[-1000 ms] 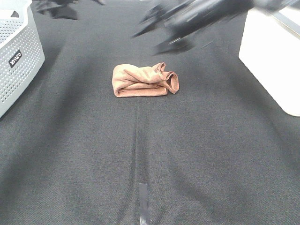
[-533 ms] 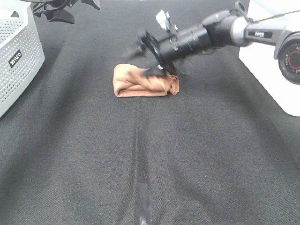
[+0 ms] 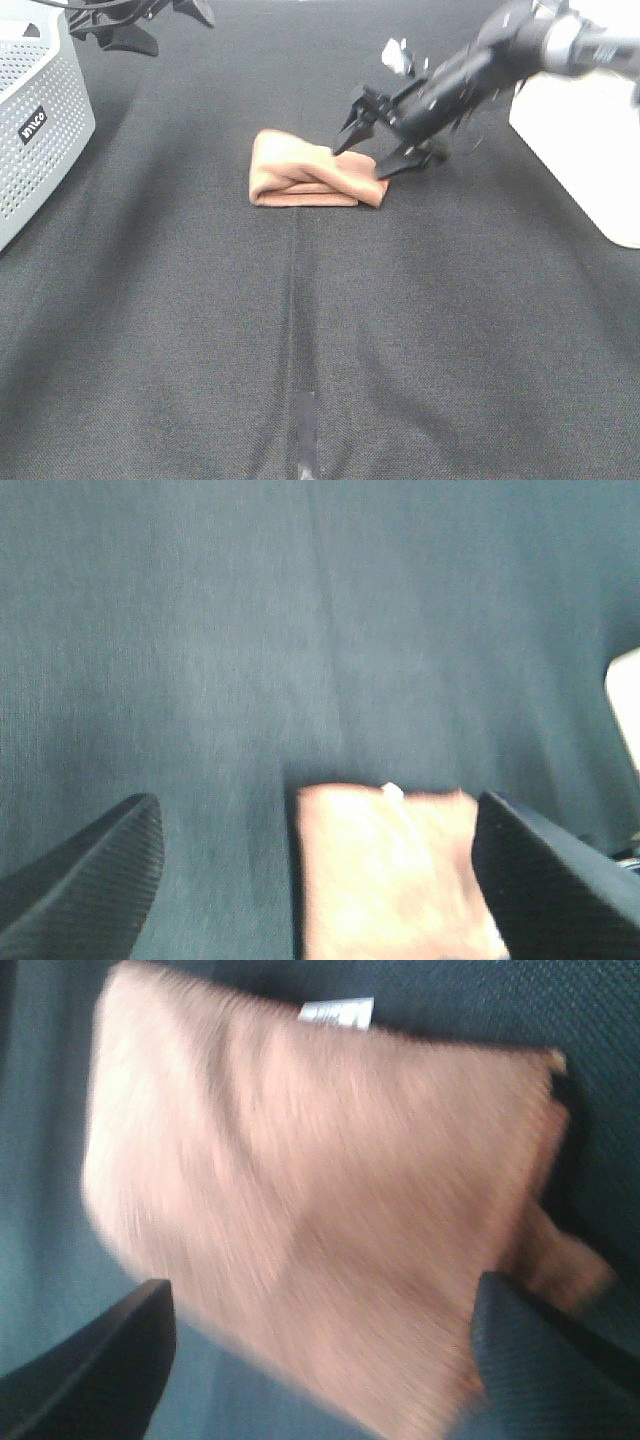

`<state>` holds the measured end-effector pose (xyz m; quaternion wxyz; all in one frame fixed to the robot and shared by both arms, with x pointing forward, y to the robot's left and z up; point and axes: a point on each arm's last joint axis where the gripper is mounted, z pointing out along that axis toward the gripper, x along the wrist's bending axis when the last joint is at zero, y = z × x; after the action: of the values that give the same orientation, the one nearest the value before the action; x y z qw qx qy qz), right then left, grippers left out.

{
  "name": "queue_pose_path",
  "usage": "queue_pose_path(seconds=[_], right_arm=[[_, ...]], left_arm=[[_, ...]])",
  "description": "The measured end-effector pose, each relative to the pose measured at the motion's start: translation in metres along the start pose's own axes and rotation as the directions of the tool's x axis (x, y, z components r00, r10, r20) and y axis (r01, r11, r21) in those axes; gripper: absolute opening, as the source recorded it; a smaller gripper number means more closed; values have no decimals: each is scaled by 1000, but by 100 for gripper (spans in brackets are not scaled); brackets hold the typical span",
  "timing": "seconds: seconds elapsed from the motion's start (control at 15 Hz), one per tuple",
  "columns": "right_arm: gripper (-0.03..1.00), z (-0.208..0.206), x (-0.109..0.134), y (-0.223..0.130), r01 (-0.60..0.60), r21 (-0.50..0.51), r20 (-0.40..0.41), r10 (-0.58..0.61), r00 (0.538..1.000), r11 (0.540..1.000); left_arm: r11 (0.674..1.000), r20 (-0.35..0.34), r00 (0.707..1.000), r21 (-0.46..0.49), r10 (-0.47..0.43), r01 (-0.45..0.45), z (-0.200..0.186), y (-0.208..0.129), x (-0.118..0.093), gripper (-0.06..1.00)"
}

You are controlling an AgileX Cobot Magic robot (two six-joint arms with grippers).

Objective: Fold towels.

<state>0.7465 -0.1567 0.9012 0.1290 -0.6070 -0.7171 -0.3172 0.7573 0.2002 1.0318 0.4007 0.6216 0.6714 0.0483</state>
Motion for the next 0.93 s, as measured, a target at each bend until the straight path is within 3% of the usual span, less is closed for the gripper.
queue_pose_path(seconds=[0.27, 0.47, 0.6, 0.73, 0.93], right_arm=[[77, -61, 37, 3, 96, 36, 64, -98, 993, 995], [77, -96, 57, 2, 110, 45, 111, -114, 987, 993], [77, -119, 69, 2, 119, 13, 150, -120, 981, 993], [77, -151, 83, -8, 146, -7, 214, -141, 966, 989], [77, -184, 96, -36, 164, 7, 271, -160, 949, 986]], left_arm=[[984, 10, 997, 164, 73, -74, -15, -12, -7, 80], [967, -26, 987, 207, 156, -148, -49, -9, -20, 80], [950, -89, 965, 221, 246, -222, -78, -8, -34, 80], [934, -186, 925, 198, 332, -296, -109, -8, -55, 80], [918, -227, 892, 158, 391, -363, -146, -15, -84, 80]])
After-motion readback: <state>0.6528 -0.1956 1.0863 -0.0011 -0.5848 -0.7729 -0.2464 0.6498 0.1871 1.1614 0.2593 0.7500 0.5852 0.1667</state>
